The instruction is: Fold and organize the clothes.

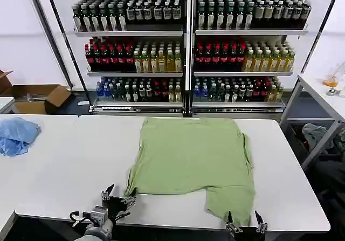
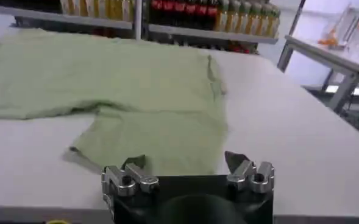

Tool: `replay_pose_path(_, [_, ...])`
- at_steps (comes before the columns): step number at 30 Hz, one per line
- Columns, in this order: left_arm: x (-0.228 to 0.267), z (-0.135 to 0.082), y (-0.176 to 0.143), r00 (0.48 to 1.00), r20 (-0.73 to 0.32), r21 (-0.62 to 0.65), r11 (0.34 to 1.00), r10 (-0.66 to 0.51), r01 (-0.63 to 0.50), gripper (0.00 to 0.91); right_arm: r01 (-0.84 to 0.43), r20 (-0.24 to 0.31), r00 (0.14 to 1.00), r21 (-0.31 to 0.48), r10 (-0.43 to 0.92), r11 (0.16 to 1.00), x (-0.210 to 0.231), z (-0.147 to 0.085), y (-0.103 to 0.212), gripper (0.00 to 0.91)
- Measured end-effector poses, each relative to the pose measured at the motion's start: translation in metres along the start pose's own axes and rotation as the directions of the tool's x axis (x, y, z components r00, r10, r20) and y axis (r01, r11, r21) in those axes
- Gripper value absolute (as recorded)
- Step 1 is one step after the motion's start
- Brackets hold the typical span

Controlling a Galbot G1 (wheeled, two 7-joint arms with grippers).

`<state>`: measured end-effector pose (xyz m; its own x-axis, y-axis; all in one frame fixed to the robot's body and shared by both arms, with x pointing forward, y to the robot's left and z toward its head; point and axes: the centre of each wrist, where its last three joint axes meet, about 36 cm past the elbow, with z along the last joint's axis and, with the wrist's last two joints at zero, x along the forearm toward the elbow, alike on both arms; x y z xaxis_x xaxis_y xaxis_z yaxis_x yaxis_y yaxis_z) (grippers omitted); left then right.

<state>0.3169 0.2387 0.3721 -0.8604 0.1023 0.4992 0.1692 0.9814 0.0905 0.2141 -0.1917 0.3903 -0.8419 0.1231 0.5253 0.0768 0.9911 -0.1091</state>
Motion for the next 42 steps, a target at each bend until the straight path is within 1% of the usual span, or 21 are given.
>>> replay_pose_path(5, [0.002,0.001,0.000,1.000,-0.005,0.006,1.000,0.023,-0.023,0.020,0.005,-0.020,1.000,-0.024,-0.006,1.000,0.001,0.002,0.001,0.000])
replay_pose_path(11, [0.005,0.004,-0.001,0.999,-0.005,0.016,0.999,0.046,-0.046,0.020,0.010,-0.030,0.999,-0.041,-0.012,0.999,0.003,0.004,0.001,0.000])
replay_pose_path(17, [0.008,0.005,0.000,0.997,0.005,0.032,0.997,0.073,-0.073,0.030,0.012,-0.026,1.000,-0.047,-0.013,0.999,0.007,0.004,-0.003,0.000])
replay_pose_path(22, [0.013,0.004,0.002,0.995,0.018,0.048,0.994,0.094,-0.094,0.020,0.021,-0.014,1.000,-0.052,-0.021,0.998,0.011,0.003,-0.007,0.000])
replay_pose_path(23, [0.014,0.004,0.002,0.995,0.021,0.052,0.994,0.098,-0.099,0.030,0.022,-0.010,1.000,-0.053,-0.022,0.998,0.013,0.003,-0.008,0.000])
replay_pose_path(27, [0.020,0.001,0.004,0.992,0.045,0.073,0.990,0.117,-0.120,0.020,0.028,0.015,1.000,-0.056,-0.027,0.998,0.020,-0.002,-0.014,0.000])
replay_pose_path(31, [0.030,-0.004,0.007,0.989,0.079,0.091,0.987,0.129,-0.136,0.030,0.027,0.053,0.998,-0.058,-0.024,0.998,0.029,-0.011,-0.023,0.000])
replay_pose_path(35, [0.041,-0.013,0.011,0.985,0.108,0.108,0.983,0.135,-0.146,0.020,0.020,0.100,0.995,-0.057,-0.014,0.998,0.038,-0.024,-0.034,0.000])
replay_pose_path(41, [0.053,-0.028,0.019,0.978,0.156,0.123,0.979,0.141,-0.161,0.030,0.003,0.165,0.986,-0.053,0.006,0.999,0.042,-0.043,-0.052,0.000])
replay_pose_path(42, [0.054,-0.030,0.020,0.977,0.161,0.127,0.978,0.142,-0.163,0.020,0.001,0.177,0.984,-0.052,0.008,0.999,0.042,-0.046,-0.054,0.000])
